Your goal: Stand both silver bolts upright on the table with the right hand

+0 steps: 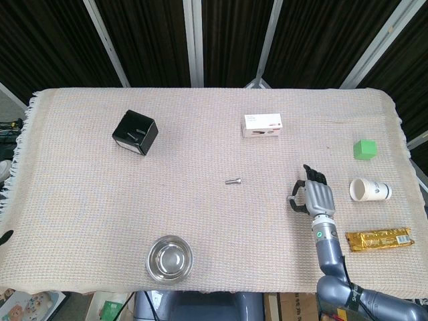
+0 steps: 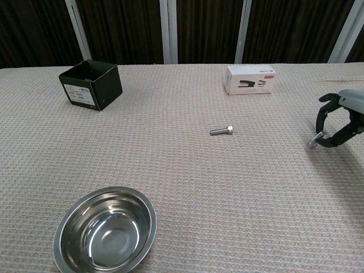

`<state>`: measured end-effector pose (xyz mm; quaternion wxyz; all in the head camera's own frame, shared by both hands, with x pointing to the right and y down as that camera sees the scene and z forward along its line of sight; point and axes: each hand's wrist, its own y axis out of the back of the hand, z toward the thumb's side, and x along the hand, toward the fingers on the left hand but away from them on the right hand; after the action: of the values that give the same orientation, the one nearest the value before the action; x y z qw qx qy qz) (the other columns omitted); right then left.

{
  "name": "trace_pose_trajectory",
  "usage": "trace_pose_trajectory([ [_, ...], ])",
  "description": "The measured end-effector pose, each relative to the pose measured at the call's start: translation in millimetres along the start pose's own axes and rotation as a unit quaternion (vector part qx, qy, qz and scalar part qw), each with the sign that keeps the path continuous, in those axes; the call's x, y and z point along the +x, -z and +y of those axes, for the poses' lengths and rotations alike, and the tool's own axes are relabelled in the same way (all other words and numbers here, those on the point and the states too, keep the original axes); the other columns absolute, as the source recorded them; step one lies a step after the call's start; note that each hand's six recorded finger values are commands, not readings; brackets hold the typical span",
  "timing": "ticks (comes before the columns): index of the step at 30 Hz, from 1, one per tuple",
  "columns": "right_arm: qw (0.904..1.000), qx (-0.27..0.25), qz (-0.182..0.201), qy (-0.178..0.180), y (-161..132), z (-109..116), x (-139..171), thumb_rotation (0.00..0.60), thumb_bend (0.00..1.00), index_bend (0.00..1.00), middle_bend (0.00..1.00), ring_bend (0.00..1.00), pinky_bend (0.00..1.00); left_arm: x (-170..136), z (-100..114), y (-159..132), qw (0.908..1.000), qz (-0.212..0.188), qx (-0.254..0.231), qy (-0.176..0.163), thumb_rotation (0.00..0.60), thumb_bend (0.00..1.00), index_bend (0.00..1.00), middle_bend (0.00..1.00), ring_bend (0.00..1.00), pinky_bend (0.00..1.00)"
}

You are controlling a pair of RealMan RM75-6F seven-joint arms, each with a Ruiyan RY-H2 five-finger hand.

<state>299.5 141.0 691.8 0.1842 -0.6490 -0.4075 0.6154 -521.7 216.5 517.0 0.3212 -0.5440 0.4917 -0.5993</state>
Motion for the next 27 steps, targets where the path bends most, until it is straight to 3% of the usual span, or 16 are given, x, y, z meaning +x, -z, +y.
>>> trace_pose_trajectory([
  [13,0.9998,0.010,-0.011,-0.016,2.4,-2.1,-4.2,0.600,0.33,0.60,0.03,0.05,0.01,-0.2,0.2,-0.1,1.0000,0.000,0.001,-0.001,0.600,0.07,0.20,0.13,0.02,0.03],
  [27,0.9994,0.021,-0.017,-0.022,0.6,-1.5,-4.6,0.600,0.33,0.51,0.03,0.05,0.01,-0.3,0.2,0.1,1.0000,0.000,0.000,-0.001,0.600,0.07,0.20,0.13,0.02,0.03],
])
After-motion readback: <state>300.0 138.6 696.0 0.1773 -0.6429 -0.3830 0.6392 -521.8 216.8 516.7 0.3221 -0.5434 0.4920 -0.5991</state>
